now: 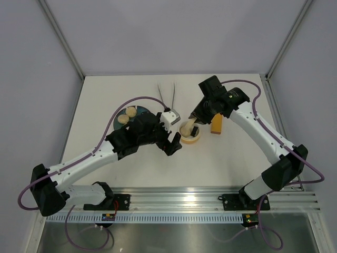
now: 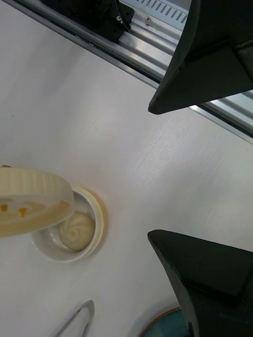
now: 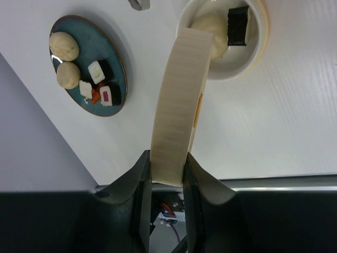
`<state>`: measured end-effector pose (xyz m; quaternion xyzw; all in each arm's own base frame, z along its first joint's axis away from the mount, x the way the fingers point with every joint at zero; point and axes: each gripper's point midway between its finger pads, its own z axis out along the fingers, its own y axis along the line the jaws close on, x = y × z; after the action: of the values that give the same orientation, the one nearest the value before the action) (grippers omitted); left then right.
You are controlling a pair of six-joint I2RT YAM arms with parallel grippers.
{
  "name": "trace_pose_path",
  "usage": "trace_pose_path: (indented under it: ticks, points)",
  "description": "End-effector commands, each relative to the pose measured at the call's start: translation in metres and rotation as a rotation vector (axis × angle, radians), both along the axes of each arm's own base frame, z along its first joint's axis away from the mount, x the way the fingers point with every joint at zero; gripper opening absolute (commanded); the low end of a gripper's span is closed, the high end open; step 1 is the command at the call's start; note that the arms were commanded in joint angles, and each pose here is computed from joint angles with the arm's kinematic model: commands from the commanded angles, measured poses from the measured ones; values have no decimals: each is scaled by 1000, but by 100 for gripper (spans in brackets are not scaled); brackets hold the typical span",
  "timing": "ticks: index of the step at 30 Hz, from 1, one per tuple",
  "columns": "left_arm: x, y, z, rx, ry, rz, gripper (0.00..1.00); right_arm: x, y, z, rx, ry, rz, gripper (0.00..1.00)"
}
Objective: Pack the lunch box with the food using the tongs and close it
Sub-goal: Screw the box lid onto the packing box.
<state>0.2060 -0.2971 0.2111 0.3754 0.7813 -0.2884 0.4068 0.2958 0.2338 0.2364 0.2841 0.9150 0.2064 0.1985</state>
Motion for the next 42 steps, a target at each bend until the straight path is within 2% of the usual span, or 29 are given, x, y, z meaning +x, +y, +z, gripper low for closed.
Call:
trace_pose_path:
  ticks: [1,10,15,22,26,42]
  points:
    - [7,-30,48,-120,-137,-80,94,-5,5,9,87,45,-5,0]
    - [31,-55,55,-152,-181,-47,84,-4,11,14,140,41,1,0]
    - [46,-66,50,-124,-188,-22,77,-5,12,16,154,47,-4,0]
    - [55,-61,51,-99,-222,49,55,-4,11,19,165,46,-30,0]
    - [57,-56,49,-76,-260,108,55,-4,14,18,191,62,-32,0]
    - [59,-41,38,20,-348,159,54,-2,13,14,235,96,-59,0]
